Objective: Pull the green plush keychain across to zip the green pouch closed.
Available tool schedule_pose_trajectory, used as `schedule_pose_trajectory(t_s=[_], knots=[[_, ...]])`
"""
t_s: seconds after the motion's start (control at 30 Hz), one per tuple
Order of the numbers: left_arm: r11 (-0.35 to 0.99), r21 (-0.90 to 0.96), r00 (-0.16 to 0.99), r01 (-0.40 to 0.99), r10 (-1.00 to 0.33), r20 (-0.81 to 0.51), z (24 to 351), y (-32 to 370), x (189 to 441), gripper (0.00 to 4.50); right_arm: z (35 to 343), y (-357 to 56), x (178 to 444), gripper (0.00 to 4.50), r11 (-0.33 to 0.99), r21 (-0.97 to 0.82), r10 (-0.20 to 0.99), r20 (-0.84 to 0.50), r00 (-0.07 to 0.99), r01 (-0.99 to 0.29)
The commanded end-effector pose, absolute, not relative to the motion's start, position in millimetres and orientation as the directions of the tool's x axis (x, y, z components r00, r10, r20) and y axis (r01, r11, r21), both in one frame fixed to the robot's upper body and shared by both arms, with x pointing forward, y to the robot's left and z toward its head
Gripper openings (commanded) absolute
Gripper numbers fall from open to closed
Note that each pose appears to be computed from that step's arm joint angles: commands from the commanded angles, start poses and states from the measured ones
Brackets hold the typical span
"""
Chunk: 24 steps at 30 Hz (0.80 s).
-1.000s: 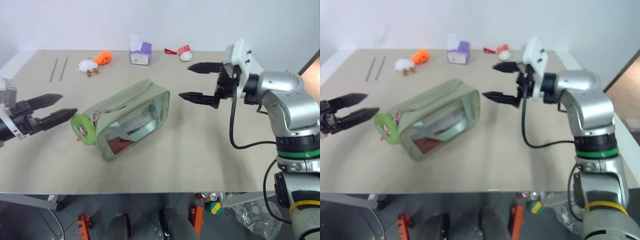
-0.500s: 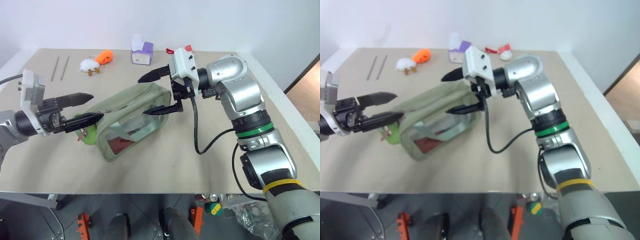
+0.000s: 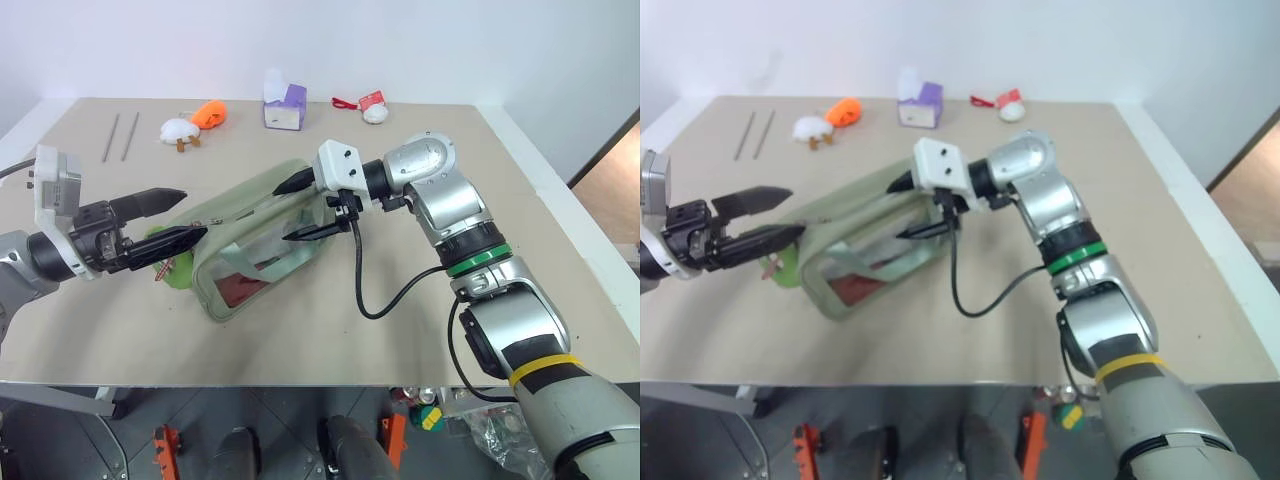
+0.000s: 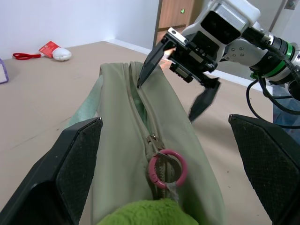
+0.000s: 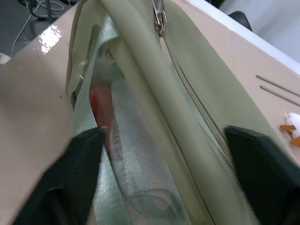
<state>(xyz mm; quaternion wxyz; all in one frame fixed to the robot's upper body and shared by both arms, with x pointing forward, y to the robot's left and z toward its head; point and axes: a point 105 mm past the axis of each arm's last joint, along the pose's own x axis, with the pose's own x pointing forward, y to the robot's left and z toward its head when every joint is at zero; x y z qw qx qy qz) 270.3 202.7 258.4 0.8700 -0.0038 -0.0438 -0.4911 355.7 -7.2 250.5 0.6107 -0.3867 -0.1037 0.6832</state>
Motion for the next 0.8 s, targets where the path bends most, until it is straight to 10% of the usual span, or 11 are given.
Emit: schedule_pose_trajectory(t_s=[0.03,0.27,0.47,0.8], knots=[[0.519,0.079,0.510,0.851,-0.853,0.111,268,203,265,4.50,261,-7,356,2.17,-0.244,-0.657,0.913,-0.403,0.059,-0.713],[0.528,0.069,0.517,0.847,-0.846,0.127,266,202,265,4.50,258,-11,358,0.04,-0.265,-0.651,0.901,-0.429,0.057,-0.711],[0.530,0.061,0.519,0.846,-0.844,0.137,264,200,265,4.50,258,-18,358,0.04,-0.280,-0.648,0.890,-0.452,0.063,-0.708],[0.523,0.052,0.506,0.851,-0.842,0.187,268,196,267,4.50,291,-52,363,0.04,-0.166,-0.751,0.783,-0.495,0.378,-0.639]])
